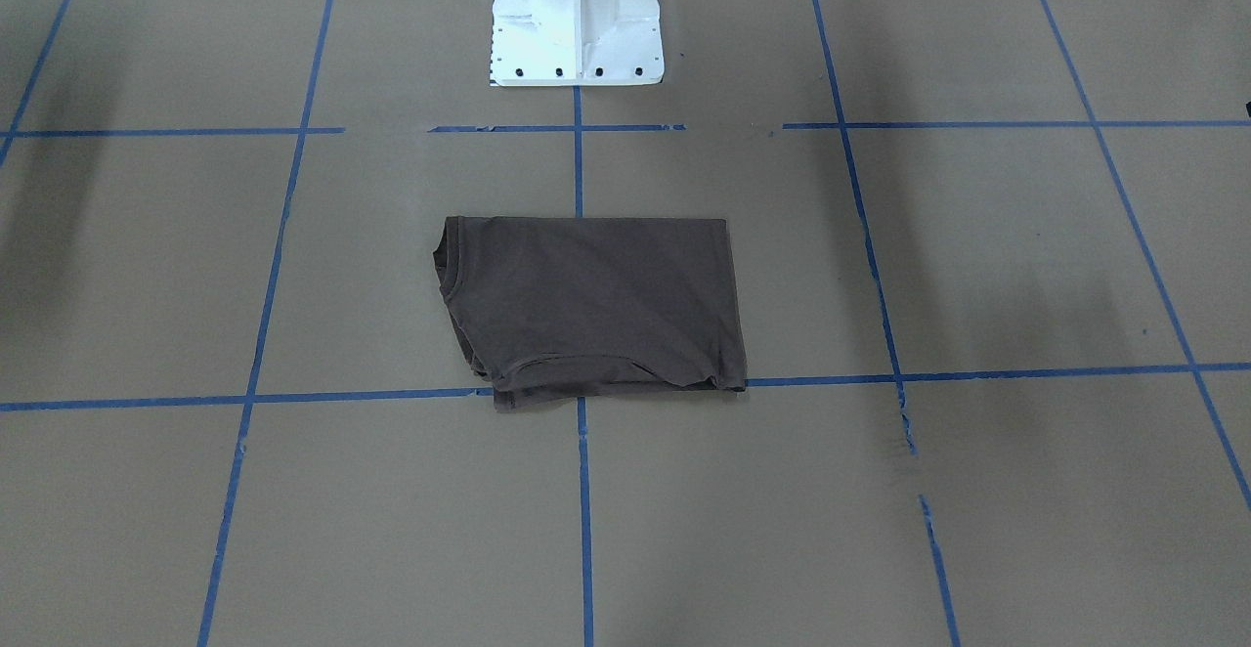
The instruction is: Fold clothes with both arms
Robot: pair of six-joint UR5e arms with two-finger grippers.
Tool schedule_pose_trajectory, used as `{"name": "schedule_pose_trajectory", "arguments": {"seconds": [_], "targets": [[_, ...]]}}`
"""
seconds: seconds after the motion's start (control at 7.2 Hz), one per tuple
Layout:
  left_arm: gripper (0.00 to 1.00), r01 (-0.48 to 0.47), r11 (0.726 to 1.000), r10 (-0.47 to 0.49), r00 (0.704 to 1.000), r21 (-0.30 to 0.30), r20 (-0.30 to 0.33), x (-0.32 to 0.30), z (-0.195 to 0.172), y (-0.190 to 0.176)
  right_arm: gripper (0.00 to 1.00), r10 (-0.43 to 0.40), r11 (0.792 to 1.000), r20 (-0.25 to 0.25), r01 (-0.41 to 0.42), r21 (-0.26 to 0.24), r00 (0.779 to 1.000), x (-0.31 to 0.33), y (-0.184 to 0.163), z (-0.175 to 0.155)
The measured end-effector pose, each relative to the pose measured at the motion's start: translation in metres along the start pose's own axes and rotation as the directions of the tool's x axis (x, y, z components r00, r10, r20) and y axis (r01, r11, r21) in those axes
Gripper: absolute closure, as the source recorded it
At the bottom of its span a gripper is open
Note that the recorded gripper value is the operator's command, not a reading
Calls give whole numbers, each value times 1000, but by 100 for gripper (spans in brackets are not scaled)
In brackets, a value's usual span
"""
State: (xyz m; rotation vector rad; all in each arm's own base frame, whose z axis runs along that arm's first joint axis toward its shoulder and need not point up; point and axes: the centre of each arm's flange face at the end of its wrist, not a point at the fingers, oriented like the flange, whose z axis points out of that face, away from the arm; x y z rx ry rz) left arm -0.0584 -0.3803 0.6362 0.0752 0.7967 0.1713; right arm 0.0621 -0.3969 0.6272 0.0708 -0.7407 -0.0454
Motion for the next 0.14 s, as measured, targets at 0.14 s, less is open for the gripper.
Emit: {"name": "schedule_pose_trajectory", "arguments": {"seconds": [0.14], "targets": [[0, -1, 1000, 1, 1000, 0, 1, 0, 0, 0, 0, 0, 1000, 0, 0, 0, 1000, 0, 0, 0]]}}
